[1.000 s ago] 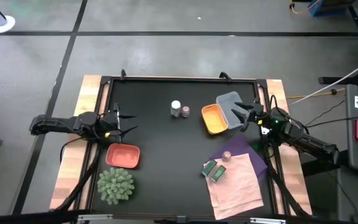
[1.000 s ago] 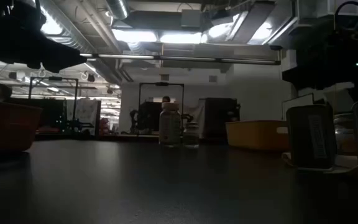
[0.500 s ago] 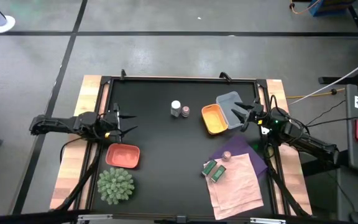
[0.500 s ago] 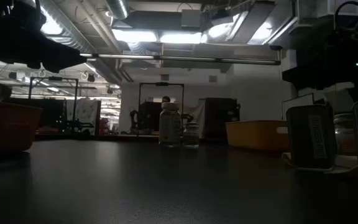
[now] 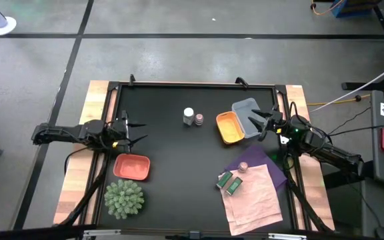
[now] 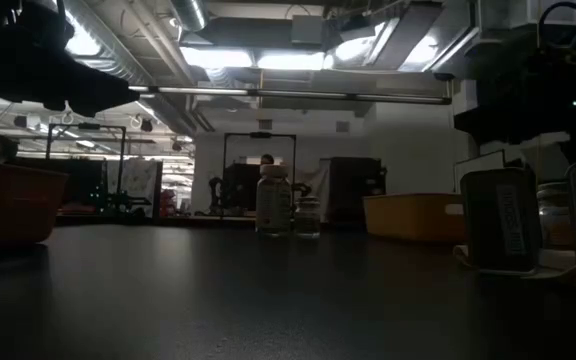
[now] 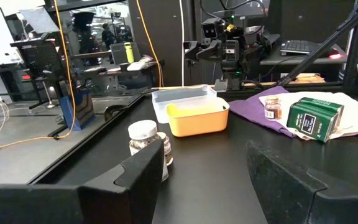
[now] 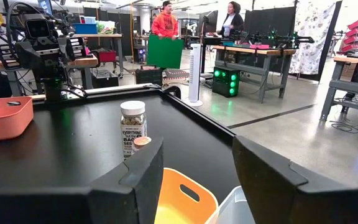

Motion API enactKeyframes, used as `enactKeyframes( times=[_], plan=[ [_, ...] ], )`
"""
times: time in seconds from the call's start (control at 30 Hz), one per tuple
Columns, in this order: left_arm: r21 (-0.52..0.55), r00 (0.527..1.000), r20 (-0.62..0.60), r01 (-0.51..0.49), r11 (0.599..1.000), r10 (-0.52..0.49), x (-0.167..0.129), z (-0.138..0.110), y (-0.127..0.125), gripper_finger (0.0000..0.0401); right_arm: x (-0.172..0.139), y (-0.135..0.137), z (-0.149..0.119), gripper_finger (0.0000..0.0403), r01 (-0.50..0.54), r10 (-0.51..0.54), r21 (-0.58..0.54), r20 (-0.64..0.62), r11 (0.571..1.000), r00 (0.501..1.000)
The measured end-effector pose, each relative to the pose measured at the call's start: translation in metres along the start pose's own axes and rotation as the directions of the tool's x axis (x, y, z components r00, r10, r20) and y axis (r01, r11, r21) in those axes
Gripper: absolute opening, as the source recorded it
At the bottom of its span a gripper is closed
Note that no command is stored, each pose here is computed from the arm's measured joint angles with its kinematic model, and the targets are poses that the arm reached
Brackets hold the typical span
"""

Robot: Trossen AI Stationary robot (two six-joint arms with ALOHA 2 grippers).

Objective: Sort spices by type

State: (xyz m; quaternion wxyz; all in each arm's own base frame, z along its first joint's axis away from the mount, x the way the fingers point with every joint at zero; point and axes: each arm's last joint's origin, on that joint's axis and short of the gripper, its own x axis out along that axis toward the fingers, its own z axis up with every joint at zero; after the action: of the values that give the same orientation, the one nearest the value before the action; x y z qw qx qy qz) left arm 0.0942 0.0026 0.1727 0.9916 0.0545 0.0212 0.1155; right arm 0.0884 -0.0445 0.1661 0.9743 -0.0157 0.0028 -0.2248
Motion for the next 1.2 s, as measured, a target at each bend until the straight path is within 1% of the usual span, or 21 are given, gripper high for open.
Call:
enactKeyframes(
  times=[1.2],
  plan=[
    [0.000, 1.000, 0.000, 0.000, 1.000, 0.000, 0.0000, 0.0000, 0.0000, 0.0217, 0.0000, -0.0002, 0.0004, 0.0191, 0.007, -0.007, 0.000, 0.004, 1.000, 1.000]
  ],
)
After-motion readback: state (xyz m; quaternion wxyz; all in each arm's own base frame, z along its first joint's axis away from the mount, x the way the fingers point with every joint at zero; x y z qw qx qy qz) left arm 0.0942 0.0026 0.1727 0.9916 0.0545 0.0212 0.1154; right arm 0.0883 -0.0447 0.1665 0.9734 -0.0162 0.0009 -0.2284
